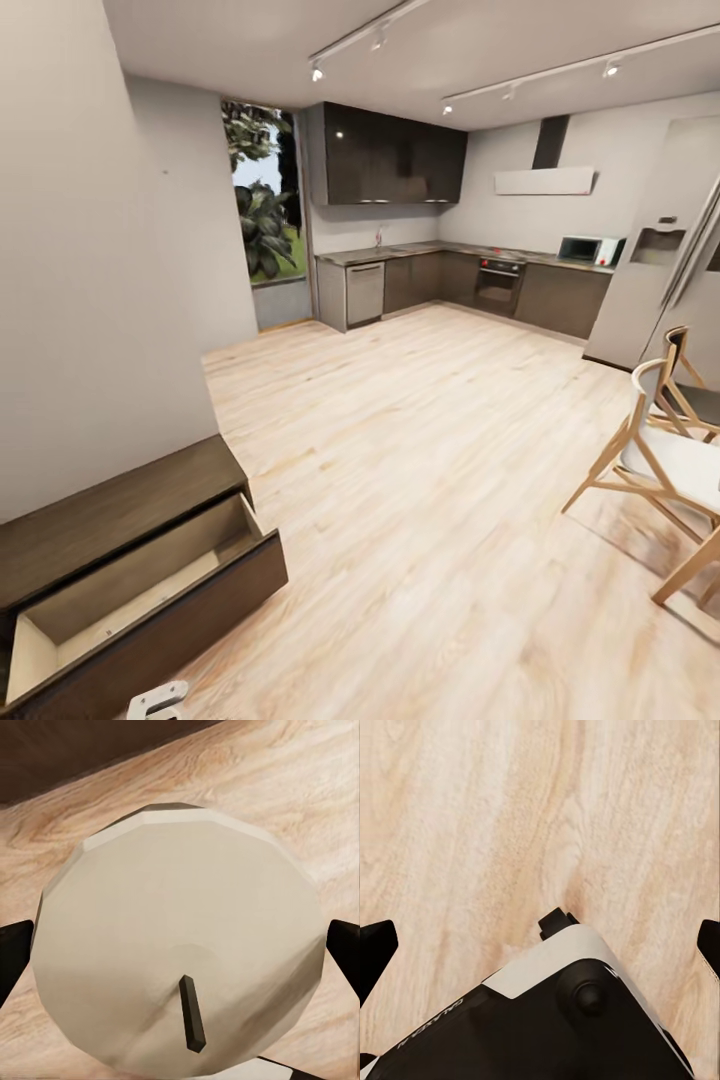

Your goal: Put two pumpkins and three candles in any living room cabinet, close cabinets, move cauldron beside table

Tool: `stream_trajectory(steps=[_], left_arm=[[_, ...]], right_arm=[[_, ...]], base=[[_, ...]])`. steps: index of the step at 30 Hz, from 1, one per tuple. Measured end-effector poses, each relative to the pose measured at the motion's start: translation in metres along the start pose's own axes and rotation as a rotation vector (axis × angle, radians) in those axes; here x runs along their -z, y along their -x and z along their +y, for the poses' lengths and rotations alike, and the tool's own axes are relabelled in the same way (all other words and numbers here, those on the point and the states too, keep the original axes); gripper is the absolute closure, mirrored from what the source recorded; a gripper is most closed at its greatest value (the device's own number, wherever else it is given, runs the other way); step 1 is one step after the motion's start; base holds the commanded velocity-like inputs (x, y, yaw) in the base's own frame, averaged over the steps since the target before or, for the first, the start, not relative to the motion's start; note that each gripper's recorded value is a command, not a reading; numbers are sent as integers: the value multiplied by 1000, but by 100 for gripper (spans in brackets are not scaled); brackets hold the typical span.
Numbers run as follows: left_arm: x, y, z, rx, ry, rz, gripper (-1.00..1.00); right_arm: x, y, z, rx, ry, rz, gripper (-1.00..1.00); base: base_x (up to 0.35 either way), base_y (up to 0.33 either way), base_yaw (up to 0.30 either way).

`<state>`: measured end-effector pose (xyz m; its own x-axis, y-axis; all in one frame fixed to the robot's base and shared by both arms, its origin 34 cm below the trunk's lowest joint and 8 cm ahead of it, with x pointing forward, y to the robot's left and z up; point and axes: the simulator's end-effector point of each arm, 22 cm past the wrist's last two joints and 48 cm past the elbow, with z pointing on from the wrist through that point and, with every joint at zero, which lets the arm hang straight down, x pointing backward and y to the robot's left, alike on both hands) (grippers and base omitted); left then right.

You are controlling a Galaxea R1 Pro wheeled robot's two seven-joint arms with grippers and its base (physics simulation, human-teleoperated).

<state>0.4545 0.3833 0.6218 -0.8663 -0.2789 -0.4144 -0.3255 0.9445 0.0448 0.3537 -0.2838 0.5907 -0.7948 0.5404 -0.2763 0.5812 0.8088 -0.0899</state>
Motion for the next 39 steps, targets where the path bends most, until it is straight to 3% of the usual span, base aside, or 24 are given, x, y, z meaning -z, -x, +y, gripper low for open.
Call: stream_trajectory(steps=[39], left_arm=[[0,3,0,0,0,-16,100]], right_arm=[[0,0,0,0,1,0,-100]], base=[[86,-182,290]])
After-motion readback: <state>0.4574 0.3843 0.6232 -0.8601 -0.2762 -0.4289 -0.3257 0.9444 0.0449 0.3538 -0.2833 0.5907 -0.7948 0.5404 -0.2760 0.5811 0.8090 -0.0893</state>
